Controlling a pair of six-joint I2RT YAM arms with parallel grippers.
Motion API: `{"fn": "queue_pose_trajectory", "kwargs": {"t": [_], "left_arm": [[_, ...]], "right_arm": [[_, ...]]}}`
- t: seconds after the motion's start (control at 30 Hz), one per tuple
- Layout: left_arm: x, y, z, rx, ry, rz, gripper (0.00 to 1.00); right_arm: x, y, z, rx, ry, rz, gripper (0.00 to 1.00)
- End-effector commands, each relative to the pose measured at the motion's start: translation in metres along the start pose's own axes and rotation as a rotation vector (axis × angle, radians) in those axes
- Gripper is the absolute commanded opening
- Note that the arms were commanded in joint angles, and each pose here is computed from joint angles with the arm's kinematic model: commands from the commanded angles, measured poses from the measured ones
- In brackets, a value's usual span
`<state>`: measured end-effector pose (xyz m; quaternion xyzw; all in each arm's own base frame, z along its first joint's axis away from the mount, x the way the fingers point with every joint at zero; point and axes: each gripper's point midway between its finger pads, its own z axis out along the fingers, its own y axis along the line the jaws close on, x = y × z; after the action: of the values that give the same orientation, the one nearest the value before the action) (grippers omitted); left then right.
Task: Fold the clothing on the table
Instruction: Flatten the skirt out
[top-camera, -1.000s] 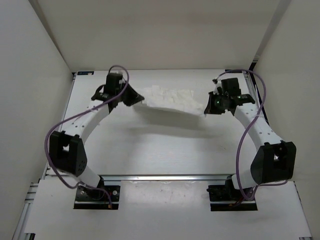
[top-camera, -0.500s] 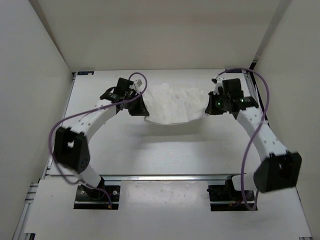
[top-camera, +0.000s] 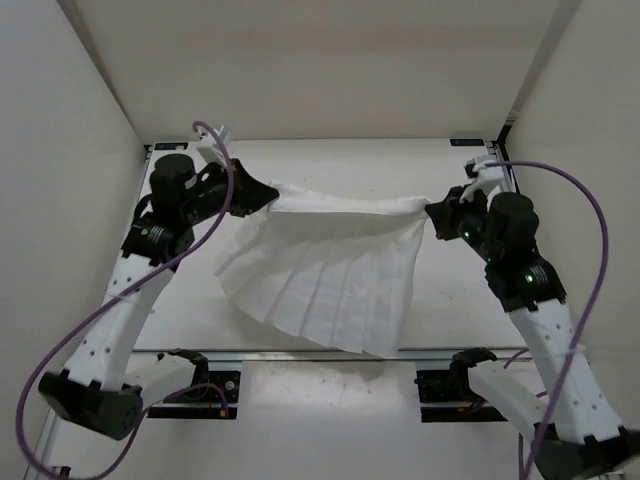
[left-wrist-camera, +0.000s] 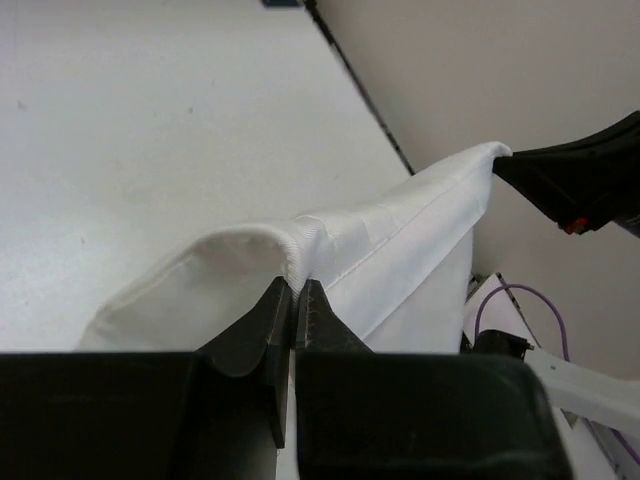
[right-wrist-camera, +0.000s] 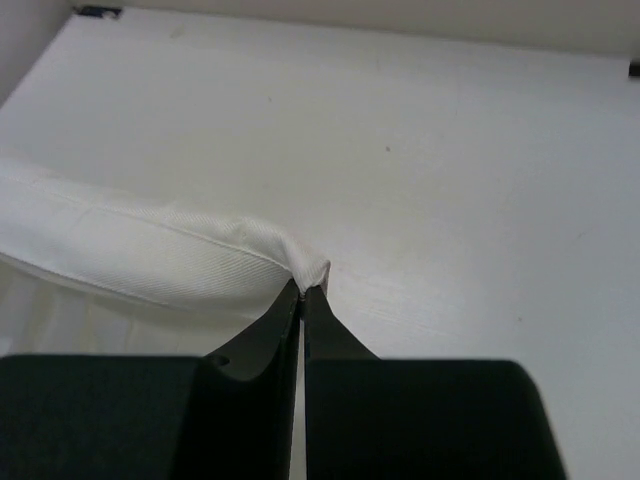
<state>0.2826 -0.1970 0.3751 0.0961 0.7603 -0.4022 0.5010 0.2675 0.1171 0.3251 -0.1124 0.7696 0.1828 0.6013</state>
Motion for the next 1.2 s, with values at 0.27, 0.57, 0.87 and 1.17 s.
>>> {"fn": "queue_pose_trajectory", "kwargs": {"t": [0.27, 0.57, 0.87, 1.17], "left_arm": [[0.162, 0.184, 0.079, -0.349, 0.422, -0.394, 0.00], [-0.076, 0.153, 0.163, -0.159, 0.046, -0.278, 0.00], [-0.042, 0.173, 0.119, -0.188, 0.052, -0.326, 0.00], [0.239, 0.185, 0.051, -0.396, 0.522, -0.508, 0.00]], "right_arm": [[0.140, -0.087, 0.085, 0.164, 0.453, 0.315, 0.00], [-0.021, -0.140, 0.126, 0.407, 0.029, 0.103, 0.00], [-0.023, -0.110, 0.103, 0.315, -0.076, 0.104, 0.00], [0.246, -0.050, 0.030, 0.141, 0.643, 0.653, 0.00]]}}
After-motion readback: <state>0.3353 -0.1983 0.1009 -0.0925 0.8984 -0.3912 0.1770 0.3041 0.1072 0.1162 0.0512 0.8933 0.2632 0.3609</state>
